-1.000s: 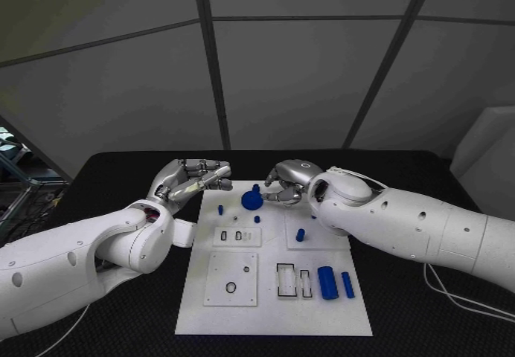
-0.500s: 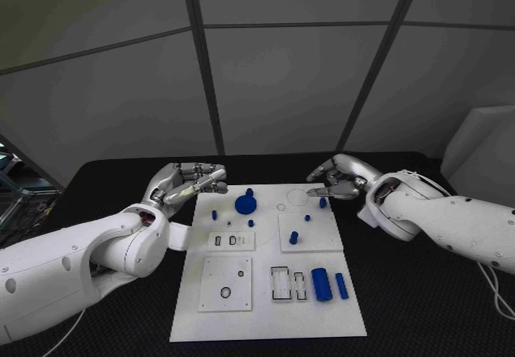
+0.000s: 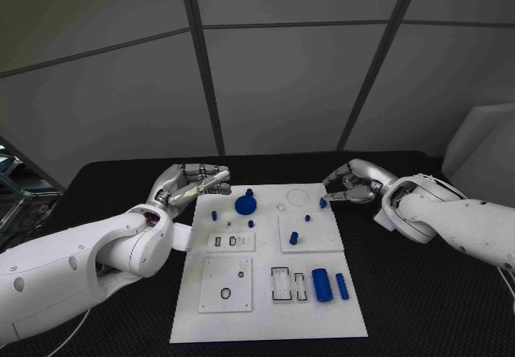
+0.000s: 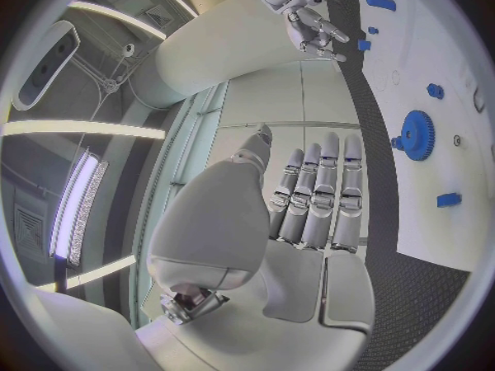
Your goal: Assemble the parts on the task board
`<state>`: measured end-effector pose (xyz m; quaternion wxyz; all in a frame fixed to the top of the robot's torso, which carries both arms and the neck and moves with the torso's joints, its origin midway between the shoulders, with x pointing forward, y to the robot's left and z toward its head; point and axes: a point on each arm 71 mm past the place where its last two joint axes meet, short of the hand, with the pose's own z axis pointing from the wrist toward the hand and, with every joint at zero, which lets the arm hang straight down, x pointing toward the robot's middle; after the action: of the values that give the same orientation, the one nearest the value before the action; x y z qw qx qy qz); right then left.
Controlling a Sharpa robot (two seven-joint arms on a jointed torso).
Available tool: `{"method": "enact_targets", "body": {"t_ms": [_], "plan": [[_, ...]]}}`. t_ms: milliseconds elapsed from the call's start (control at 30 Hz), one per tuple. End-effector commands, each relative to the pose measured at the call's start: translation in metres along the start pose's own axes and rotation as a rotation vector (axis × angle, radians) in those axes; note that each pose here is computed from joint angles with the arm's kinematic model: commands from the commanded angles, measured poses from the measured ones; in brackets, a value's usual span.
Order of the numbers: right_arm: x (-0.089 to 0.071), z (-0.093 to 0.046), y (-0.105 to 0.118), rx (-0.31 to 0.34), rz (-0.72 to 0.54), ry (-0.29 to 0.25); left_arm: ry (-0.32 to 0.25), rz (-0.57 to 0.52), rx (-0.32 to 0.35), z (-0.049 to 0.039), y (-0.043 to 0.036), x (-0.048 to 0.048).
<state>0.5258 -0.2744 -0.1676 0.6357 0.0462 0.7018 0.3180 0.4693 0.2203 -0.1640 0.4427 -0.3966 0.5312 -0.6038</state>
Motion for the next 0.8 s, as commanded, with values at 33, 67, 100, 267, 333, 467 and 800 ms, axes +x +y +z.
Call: {"method": "enact_targets", "body": {"t_ms": [33, 67, 100, 267, 333, 467, 800], "plan": [[0.004, 0.0, -0.001, -0.022, -0.029, 0.042, 0.008, -0.004, 0.001, 0.0005, -0.0003, 0.0008], [0.005, 0.0, -0.002, -0.019, -0.031, 0.046, 0.007, -0.004, 0.0, 0.0005, -0.0002, 0.0007], [0.006, -0.001, -0.003, -0.018, -0.034, 0.05, 0.007, -0.004, -0.001, 0.0006, 0.0, 0.0005], [0.011, -0.003, -0.007, -0.01, -0.046, 0.07, 0.004, -0.002, -0.006, 0.0008, 0.0006, -0.0002], [0.012, -0.004, -0.009, -0.006, -0.048, 0.074, 0.004, -0.002, -0.006, 0.0009, 0.0006, -0.0003], [0.013, -0.004, -0.011, 0.002, -0.035, 0.068, 0.004, -0.002, -0.006, 0.001, 0.0008, -0.0004], [0.017, -0.001, -0.01, 0.005, -0.017, 0.071, 0.006, -0.003, -0.005, 0.0012, 0.0009, -0.0002]]}}
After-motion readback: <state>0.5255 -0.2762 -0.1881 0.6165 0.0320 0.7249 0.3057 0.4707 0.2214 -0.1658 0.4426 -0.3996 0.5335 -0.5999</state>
